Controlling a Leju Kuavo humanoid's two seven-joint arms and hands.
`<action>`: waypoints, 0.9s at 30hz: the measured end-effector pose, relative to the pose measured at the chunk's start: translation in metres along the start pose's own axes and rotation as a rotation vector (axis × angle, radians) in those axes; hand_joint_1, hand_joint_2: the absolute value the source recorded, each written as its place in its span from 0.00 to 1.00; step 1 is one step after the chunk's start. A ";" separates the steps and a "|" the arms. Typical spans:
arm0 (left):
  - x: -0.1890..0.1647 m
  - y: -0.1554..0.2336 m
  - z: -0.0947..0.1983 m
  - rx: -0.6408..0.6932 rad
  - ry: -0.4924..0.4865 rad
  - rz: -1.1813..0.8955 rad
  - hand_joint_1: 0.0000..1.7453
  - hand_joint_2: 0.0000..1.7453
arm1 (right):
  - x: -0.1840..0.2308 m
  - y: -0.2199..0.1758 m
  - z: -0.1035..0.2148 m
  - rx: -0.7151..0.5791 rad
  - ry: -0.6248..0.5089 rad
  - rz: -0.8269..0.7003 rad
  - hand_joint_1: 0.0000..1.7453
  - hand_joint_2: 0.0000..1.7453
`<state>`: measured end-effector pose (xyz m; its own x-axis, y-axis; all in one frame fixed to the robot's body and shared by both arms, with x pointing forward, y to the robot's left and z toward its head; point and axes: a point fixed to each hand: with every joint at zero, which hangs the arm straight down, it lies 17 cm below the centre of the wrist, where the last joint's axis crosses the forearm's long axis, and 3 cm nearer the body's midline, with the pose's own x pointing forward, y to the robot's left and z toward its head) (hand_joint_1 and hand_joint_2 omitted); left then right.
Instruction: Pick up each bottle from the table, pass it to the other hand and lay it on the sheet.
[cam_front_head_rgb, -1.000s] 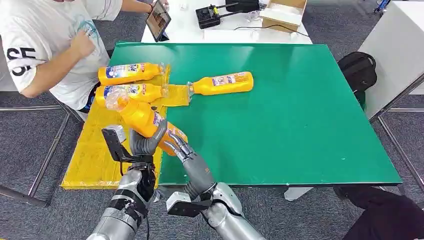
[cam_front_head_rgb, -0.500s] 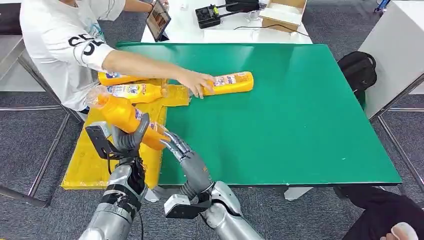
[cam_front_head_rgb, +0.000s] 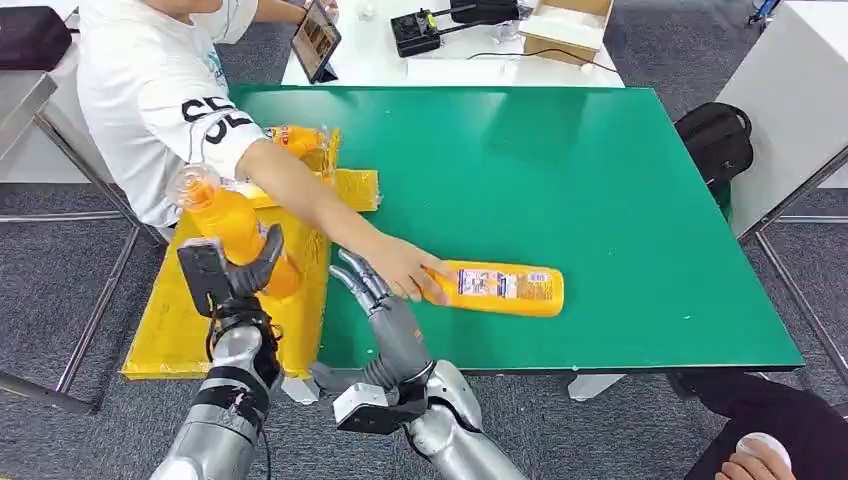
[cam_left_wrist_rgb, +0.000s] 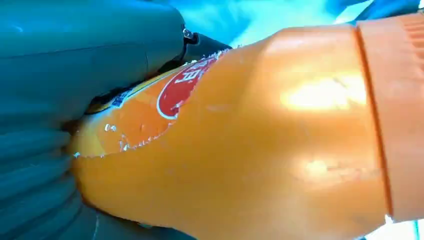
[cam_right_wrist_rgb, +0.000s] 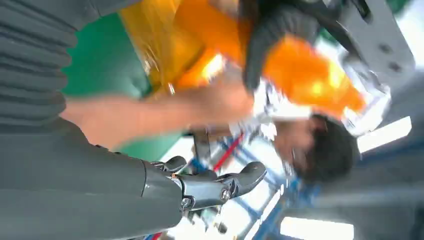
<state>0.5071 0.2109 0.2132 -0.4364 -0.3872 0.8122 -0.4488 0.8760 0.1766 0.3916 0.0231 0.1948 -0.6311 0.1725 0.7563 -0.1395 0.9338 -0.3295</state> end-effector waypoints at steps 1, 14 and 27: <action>0.008 -0.003 0.000 -0.026 -0.064 -0.086 1.00 1.00 | 0.004 -0.008 -0.002 -0.036 -0.006 0.000 0.00 0.00; -0.023 -0.029 0.006 -0.371 -0.328 -0.985 1.00 1.00 | 0.042 -0.089 -0.016 -0.323 -0.081 -0.032 0.00 0.00; -0.052 -0.059 0.039 -0.583 -0.460 -1.094 1.00 1.00 | 0.044 -0.095 -0.017 -0.332 -0.086 -0.053 0.00 0.00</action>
<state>0.5264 0.1680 0.1385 -0.3410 -0.9292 -0.1426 -0.3882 0.0010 0.9216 0.3900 -0.0524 0.2688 -0.6933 0.1069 0.7126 0.0729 0.9943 -0.0782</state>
